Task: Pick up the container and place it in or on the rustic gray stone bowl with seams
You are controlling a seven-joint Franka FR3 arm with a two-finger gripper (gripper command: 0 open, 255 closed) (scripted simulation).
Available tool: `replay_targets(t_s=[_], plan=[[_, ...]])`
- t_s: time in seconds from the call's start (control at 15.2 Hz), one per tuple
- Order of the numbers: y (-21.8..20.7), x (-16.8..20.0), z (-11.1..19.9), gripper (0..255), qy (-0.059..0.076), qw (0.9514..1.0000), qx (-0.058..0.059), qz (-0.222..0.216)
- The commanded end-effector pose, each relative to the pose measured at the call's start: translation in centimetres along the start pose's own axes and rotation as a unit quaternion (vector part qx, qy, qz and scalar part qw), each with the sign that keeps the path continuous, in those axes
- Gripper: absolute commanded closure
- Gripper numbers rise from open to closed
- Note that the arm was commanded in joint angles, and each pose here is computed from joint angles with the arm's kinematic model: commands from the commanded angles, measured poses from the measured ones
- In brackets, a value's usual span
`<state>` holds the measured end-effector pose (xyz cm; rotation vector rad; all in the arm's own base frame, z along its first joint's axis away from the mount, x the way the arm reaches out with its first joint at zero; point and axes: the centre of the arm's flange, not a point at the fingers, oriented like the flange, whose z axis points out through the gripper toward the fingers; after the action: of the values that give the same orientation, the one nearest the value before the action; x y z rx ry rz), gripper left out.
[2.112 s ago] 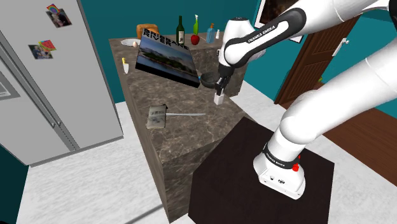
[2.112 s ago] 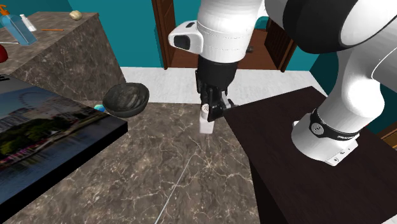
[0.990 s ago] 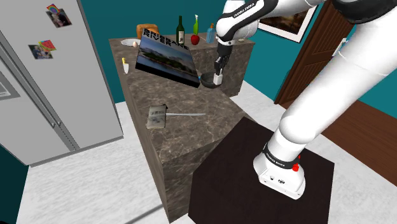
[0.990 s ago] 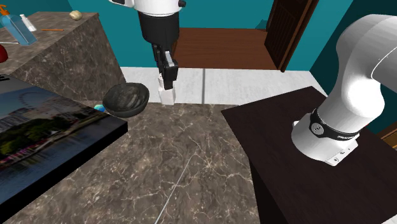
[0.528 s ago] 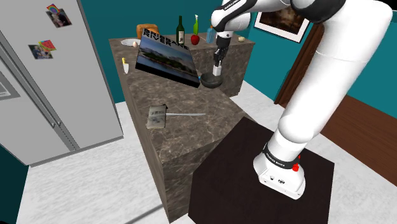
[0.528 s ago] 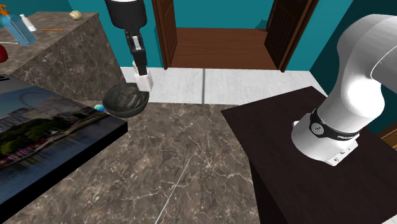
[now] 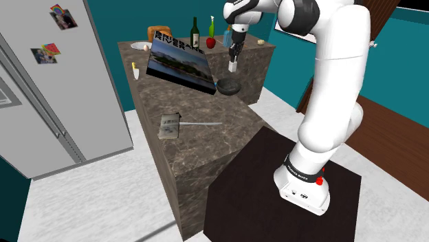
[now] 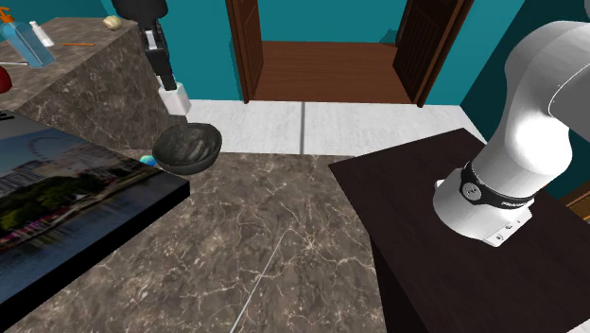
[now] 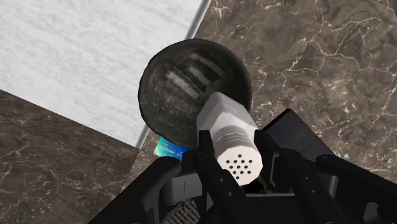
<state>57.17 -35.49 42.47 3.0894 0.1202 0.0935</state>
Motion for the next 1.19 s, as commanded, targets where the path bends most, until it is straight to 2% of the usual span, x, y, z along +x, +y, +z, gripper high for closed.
replay_targets(t_s=[0.0,0.07,1.12], plan=[[2.2,1.3,0.0,255,0.0,1.0,0.0,-0.001],[3.1,1.9,0.0,255,0.0,1.0,0.0,-0.001],[2.6,1.4,8.4,255,0.0,1.0,0.0,-0.001]])
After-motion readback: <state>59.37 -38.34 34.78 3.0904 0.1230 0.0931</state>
